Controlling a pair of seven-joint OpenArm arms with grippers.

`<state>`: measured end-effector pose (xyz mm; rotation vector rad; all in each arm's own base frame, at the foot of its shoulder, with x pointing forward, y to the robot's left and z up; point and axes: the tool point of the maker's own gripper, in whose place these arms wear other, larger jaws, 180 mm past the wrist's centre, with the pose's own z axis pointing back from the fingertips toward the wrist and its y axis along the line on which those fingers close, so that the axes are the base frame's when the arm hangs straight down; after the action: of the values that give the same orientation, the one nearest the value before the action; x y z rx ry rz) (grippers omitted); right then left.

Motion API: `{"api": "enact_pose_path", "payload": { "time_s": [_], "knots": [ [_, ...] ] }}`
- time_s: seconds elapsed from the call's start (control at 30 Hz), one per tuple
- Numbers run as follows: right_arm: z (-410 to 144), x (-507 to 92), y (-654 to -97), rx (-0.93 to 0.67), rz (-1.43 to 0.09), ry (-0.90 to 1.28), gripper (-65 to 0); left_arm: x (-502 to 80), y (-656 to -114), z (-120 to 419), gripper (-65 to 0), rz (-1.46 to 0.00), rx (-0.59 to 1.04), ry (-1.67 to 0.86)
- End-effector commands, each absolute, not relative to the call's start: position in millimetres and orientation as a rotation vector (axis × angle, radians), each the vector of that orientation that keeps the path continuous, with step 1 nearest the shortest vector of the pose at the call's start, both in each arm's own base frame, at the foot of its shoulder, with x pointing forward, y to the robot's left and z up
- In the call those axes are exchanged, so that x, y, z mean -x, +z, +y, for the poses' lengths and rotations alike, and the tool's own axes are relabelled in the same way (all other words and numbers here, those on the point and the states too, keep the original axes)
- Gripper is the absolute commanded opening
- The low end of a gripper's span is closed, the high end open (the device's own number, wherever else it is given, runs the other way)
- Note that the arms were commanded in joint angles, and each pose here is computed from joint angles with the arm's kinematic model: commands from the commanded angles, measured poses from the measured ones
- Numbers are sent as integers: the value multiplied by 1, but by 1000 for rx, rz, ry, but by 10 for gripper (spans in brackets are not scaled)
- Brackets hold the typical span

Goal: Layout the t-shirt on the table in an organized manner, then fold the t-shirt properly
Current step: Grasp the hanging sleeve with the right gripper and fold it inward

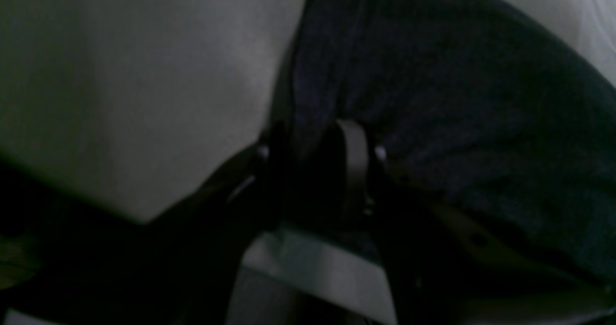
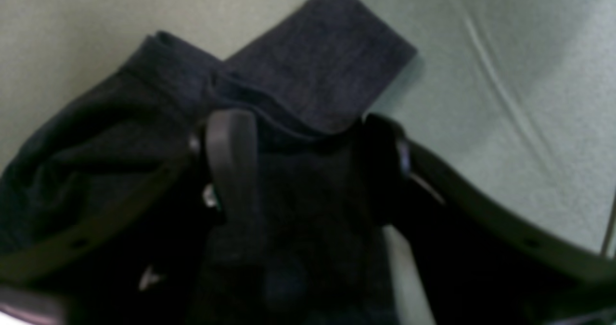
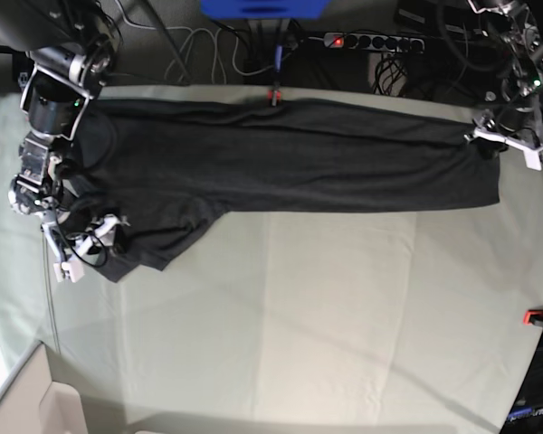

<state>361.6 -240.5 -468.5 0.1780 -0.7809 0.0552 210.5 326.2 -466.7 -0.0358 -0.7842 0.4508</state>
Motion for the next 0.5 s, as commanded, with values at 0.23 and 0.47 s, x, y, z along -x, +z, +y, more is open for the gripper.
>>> {"api": "enact_pose_path", "payload": {
  "time_s": [0.23,0.47],
  "knots": [
    [-249,-375,-450,-151,-831,69,-604,-216,-458,333,-474,-815,23,442],
    [-259,-367,-443,-114,-851,74,-650,-216,-457,335,-474,-816,20,439]
  ]
}}
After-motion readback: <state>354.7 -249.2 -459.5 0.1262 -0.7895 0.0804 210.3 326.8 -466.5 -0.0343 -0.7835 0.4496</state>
